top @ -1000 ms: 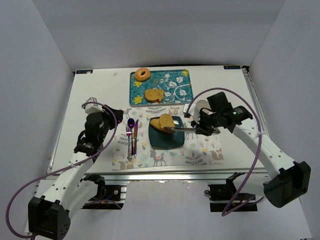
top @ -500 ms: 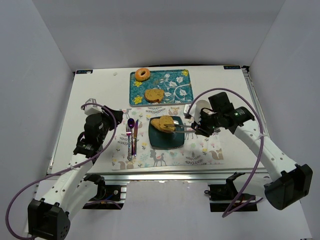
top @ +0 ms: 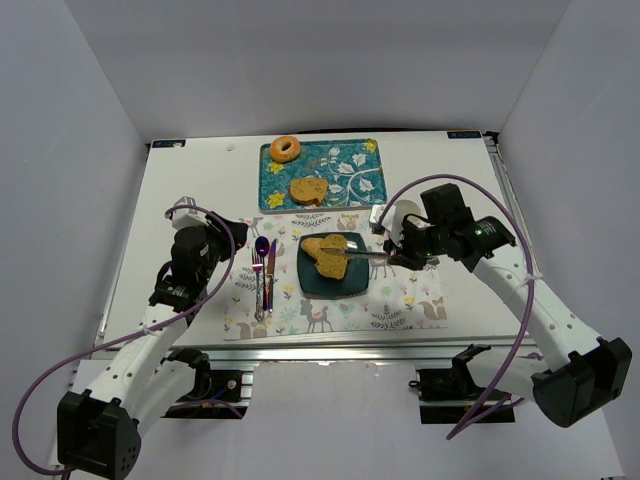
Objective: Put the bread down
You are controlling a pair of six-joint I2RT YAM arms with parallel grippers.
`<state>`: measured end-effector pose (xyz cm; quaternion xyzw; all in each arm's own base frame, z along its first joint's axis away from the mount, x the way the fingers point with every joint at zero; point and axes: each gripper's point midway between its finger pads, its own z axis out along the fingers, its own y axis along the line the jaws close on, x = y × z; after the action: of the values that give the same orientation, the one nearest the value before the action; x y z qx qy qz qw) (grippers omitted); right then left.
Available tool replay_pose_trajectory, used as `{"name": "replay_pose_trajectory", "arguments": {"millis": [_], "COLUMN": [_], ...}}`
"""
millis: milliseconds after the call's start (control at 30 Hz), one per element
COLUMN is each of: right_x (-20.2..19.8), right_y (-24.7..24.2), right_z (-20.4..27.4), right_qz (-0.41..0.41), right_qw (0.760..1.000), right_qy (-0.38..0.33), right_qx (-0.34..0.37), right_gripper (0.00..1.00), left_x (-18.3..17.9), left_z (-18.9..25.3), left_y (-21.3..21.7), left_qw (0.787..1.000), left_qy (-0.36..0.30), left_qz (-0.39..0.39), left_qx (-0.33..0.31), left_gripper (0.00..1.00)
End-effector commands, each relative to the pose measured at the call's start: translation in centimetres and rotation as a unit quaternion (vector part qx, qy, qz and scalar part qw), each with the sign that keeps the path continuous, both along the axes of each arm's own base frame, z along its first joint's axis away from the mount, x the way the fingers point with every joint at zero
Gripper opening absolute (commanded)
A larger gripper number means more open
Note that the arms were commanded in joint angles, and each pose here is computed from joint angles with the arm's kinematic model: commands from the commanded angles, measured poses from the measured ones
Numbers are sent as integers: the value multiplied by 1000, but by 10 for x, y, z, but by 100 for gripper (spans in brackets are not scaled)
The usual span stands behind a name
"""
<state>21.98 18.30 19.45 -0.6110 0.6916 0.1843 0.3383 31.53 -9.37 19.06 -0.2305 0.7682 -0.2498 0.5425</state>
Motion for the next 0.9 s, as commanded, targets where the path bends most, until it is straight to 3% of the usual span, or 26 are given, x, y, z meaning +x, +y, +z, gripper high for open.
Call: {"name": "replay_pose_trajectory", "arguments": {"millis": [0,100,233,267,367,400,500,600,700,733,867], "right_x": [21,48,99,116,154,167,181,186,183,186,174], "right_y": [15,14,-13,-22,-91,-122,-176,-201,-212,-215,-215], "right_z": [35,52,77,91,77,60,13,-38,-84,-90,-131], "right_qz": [-41,-127,-277,-329,-466,-522,-595,-616,-628,-619,-619], "right_qw": [997,987,947,921,853,818,773,765,761,772,774], "right_qy": [-31,-33,-48,-54,-58,-45,-2,32,55,41,71], "right_qx": [54,93,157,200,229,236,218,184,152,141,111], "right_gripper": [26,3,0,0,0,0,0,0,0,0,0], "left_x": [2,2,2,2,1,0,2,3,4,4,6], "left_z": [10,10,11,11,11,11,13,13,13,13,13], "left_y": [-1,-1,-1,-1,-1,-2,-4,-6,-7,-7,-6], "left_qw": [1000,1000,1000,1000,1000,1000,1000,1000,1000,1000,1000], "left_qy": [-14,-15,-17,-18,-18,-17,-26,-25,-23,-23,-19], "left_qz": [-4,-5,-5,-5,-8,-11,-14,-18,-20,-20,-19], "left_qx": [-2,-2,0,0,0,-1,-5,-6,-5,-5,-1], "left_gripper": [57,56,50,45,31,28,24,28,39,41,49]}}
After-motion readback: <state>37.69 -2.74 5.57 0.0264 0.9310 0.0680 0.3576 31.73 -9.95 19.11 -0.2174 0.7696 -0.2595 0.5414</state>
